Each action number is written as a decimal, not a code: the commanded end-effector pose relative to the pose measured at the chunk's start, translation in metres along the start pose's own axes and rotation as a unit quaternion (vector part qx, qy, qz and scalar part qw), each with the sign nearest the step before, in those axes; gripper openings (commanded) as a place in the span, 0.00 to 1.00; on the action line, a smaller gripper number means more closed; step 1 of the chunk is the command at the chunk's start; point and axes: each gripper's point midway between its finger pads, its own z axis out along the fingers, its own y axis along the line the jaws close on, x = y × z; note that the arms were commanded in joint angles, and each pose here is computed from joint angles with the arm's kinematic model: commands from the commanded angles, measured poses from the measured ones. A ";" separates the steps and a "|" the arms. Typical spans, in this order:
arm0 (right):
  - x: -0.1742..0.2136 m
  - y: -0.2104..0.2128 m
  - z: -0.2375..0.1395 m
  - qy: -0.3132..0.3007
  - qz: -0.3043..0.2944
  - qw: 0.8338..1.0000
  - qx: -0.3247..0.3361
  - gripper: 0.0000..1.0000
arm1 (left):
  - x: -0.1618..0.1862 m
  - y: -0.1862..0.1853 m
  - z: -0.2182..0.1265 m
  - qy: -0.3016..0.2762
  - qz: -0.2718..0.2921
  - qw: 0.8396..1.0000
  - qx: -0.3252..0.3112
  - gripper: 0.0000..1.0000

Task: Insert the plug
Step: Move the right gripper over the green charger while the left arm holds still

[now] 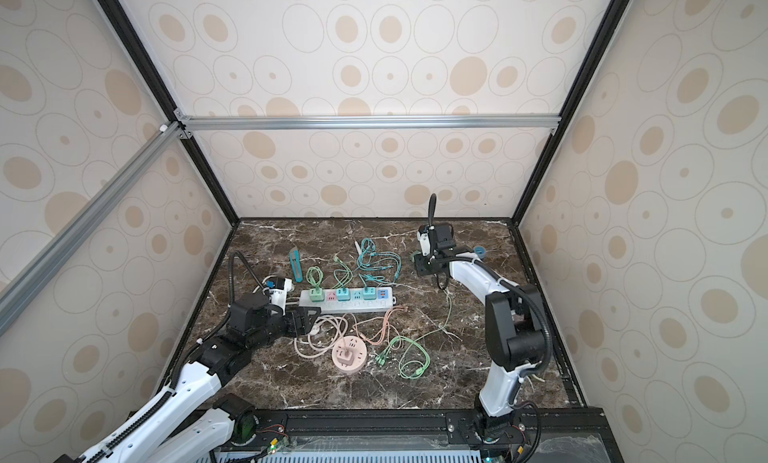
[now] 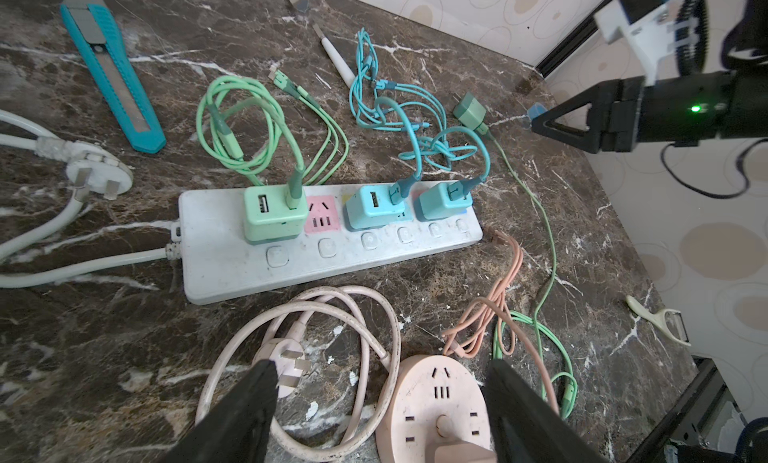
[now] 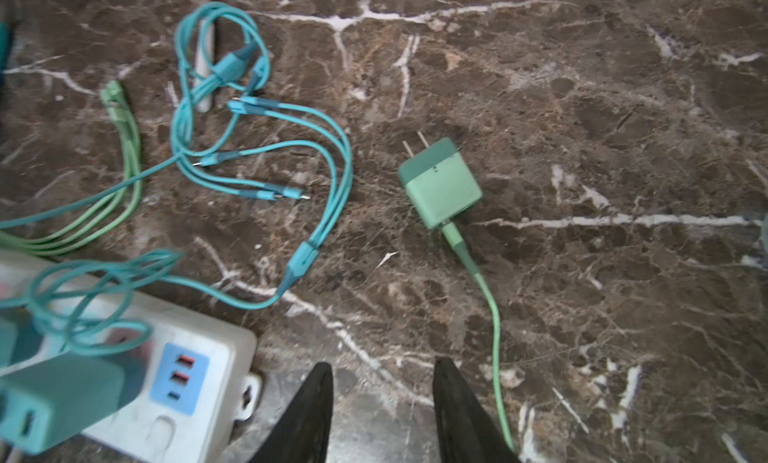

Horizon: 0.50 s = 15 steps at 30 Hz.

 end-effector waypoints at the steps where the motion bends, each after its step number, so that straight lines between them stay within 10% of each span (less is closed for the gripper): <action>1: 0.008 -0.016 0.010 0.047 -0.020 0.999 0.008 0.46 | -0.007 -0.003 -0.008 -0.012 0.009 1.000 0.004 0.79; 15: -0.007 -0.021 0.058 0.097 -0.092 0.991 -0.030 0.59 | -0.013 -0.017 -0.010 -0.017 0.024 0.999 0.037 0.80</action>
